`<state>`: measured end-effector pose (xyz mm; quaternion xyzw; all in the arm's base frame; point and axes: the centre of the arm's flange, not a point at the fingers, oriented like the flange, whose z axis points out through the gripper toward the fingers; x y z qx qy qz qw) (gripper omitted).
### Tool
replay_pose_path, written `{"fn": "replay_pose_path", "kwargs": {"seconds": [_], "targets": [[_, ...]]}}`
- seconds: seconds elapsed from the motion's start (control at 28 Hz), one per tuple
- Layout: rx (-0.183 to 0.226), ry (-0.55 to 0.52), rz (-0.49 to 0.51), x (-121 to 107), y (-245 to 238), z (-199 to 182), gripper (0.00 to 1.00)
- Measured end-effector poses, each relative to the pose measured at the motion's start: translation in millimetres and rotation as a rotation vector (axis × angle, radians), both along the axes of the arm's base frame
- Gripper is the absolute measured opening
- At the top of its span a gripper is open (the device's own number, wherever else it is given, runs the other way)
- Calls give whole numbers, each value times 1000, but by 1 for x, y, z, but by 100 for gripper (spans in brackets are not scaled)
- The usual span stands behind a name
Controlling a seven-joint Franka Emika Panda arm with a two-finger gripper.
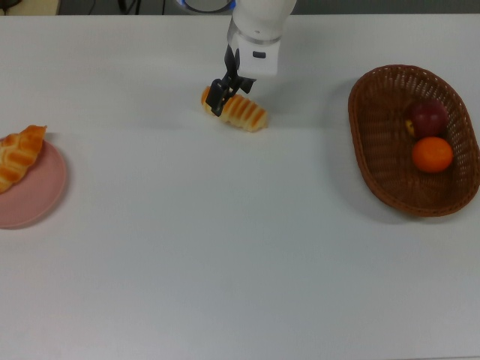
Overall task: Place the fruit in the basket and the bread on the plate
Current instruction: 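Move the gripper to the striped bread roll and grasp it, then carry the striped roll onto the pink plate beside the braided bread and release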
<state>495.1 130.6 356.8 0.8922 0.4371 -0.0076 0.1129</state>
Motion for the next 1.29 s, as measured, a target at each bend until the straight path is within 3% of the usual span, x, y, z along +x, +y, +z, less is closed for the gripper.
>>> {"fn": "replay_pose_path", "kwargs": {"seconds": [0.36, 0.75, 1.0, 1.11, 1.14, 1.18, 1.21, 1.29], "targets": [[-35, 33, 46, -25, 16, -31, 100], [-59, -22, -8, -18, 15, -67, 98], [-53, -67, -125, -4, 6, -65, 67], [-7, -121, -273, 13, -7, -46, 58], [27, -135, -334, 21, -13, -37, 55], [70, -148, -399, 30, -20, -26, 52], [144, -173, -492, 46, -33, -3, 44], [225, -200, -598, 65, -50, 27, 38]]}}
